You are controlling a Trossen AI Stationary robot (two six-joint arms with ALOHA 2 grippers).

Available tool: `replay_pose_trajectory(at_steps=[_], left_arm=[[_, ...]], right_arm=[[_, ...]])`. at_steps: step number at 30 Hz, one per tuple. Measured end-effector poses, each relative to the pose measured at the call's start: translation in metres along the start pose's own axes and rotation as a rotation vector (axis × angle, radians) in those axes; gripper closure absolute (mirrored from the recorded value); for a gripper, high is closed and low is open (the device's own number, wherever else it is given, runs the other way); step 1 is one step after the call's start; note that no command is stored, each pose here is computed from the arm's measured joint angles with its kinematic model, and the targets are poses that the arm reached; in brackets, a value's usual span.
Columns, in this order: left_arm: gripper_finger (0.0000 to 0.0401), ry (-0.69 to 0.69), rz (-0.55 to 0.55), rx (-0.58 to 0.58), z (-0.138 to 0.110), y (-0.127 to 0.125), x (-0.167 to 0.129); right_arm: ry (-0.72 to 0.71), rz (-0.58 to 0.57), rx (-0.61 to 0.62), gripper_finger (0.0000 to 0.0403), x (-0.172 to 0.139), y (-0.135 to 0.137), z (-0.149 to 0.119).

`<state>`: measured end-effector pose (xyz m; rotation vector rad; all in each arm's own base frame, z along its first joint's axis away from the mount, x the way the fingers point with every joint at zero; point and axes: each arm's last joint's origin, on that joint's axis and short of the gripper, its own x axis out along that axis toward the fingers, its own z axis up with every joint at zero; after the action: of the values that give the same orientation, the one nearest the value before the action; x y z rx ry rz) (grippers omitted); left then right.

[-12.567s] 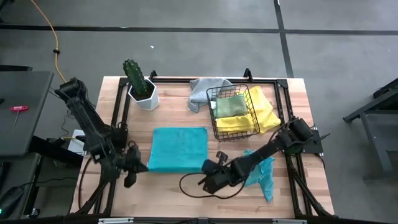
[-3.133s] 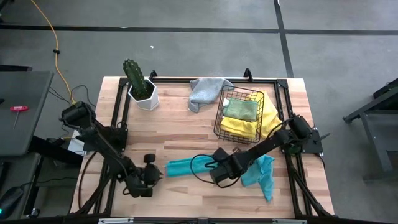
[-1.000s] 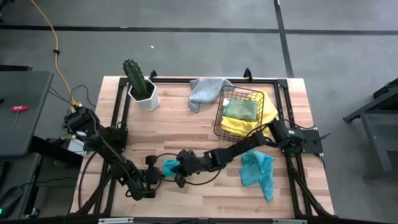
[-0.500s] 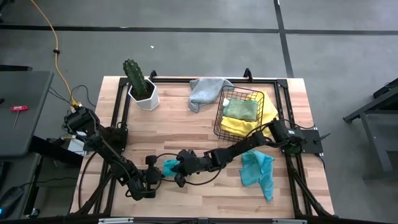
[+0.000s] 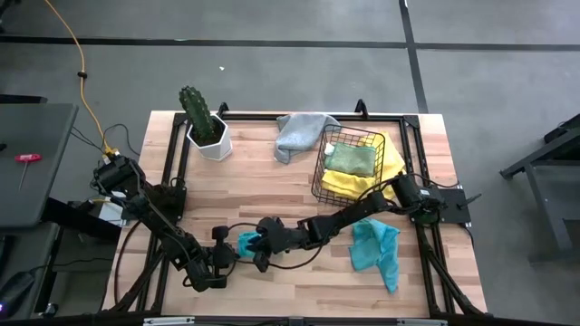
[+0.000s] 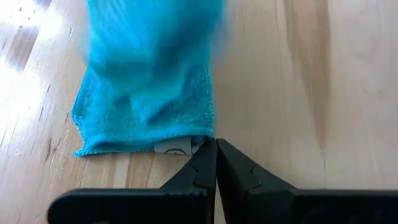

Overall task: Fold microfiber towels
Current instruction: Fold the top blue microfiber towel

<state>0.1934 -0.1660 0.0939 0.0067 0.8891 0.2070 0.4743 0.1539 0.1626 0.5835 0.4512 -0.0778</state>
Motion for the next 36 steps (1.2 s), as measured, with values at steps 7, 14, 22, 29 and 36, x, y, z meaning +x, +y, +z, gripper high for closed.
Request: replay_pose_trajectory(at_steps=[7, 14, 22, 29, 36], left_arm=[[0.0401, 0.0, 0.0, 0.0, 0.0, 0.0, 0.0], [0.0401, 0.015, -0.024, -0.001, 0.004, 0.004, -0.01], [0.0401, -0.026, -0.054, 0.016, 0.01, 0.01, -0.042], [0.04, -0.187, -0.005, 0.056, 0.02, 0.014, -0.061], [0.0377, -0.079, 0.013, 0.107, 0.044, 0.04, -0.036]], right_arm=[[-0.069, 0.062, -0.14, 0.0266, -0.001, 0.006, 0.007], [-0.024, 0.031, -0.31, 0.0265, -0.01, 0.008, 0.012], [0.059, -0.011, -0.437, 0.0265, -0.017, 0.012, 0.003], [0.116, -0.166, -0.551, 0.0265, -0.028, 0.017, -0.014], [0.156, -0.339, -0.607, 0.0265, -0.056, 0.028, -0.022]])
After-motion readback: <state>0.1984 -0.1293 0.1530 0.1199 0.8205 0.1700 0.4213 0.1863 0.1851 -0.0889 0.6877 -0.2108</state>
